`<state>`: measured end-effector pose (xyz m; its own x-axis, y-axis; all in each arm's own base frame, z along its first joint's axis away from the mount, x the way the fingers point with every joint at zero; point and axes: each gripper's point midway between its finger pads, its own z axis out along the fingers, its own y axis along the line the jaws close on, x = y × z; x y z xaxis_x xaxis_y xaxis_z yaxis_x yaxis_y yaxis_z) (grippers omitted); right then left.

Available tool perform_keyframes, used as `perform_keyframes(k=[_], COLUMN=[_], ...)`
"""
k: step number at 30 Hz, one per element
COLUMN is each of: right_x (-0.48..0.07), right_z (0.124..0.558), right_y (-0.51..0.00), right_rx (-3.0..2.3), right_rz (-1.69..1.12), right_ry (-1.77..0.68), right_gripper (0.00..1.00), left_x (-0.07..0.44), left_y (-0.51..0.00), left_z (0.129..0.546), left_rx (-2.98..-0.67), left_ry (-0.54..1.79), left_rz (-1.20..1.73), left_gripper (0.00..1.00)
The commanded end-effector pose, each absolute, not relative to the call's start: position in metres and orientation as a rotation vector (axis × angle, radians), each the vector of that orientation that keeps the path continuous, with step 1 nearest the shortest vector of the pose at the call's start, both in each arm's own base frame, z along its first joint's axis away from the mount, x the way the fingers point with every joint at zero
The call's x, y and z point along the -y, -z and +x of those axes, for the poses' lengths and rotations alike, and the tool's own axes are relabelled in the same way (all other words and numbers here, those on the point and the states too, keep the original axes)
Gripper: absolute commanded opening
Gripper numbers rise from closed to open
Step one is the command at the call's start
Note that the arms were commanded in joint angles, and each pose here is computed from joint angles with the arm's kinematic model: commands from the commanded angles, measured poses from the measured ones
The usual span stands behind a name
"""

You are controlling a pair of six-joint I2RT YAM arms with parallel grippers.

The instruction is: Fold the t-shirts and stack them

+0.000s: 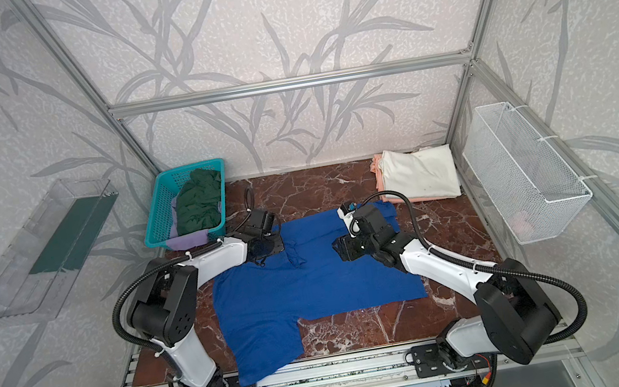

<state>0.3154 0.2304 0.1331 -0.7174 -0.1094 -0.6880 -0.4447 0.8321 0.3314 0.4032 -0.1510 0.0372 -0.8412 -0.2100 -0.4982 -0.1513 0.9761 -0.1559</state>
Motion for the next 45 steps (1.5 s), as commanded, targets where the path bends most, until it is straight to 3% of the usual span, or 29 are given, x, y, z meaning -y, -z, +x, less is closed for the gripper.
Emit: perform_keyframes(k=[1, 11, 27, 37, 45], right_x=[-0.229, -0.226, -0.226, -0.226, -0.227], right_z=[0.321, 0.324, 0.329, 0.329, 0.330], right_y=[-0.137, -0.133, -0.130, -0.130, -0.127], right_rx=[-2.325, -2.341, -2.367, -2.370, -2.376], right_rz=[-0.383, -0.357, -0.330, -0.328, -0.326], right_ry=[-0.629, -0.630, -0.630, -0.628, -0.631], right_gripper=[0.64, 0.65, 0.68, 0.68, 0.68], left_x=[0.155, 0.151, 0.159, 0.162, 0.166], left_y=[-0.037, -0.035, -0.037, -0.030, -0.027], left_z=[0.405, 0.404, 0.396, 0.403, 0.408], left_rx=[-2.591, -2.595, -2.591, -2.604, -2.612], left_ry=[0.158, 0.124, 0.191, 0.180, 0.186], left_rz=[-0.238, -0.231, -0.222, -0.214, -0.213], left_gripper=[0.18, 0.13, 0.24, 0.24, 0.14])
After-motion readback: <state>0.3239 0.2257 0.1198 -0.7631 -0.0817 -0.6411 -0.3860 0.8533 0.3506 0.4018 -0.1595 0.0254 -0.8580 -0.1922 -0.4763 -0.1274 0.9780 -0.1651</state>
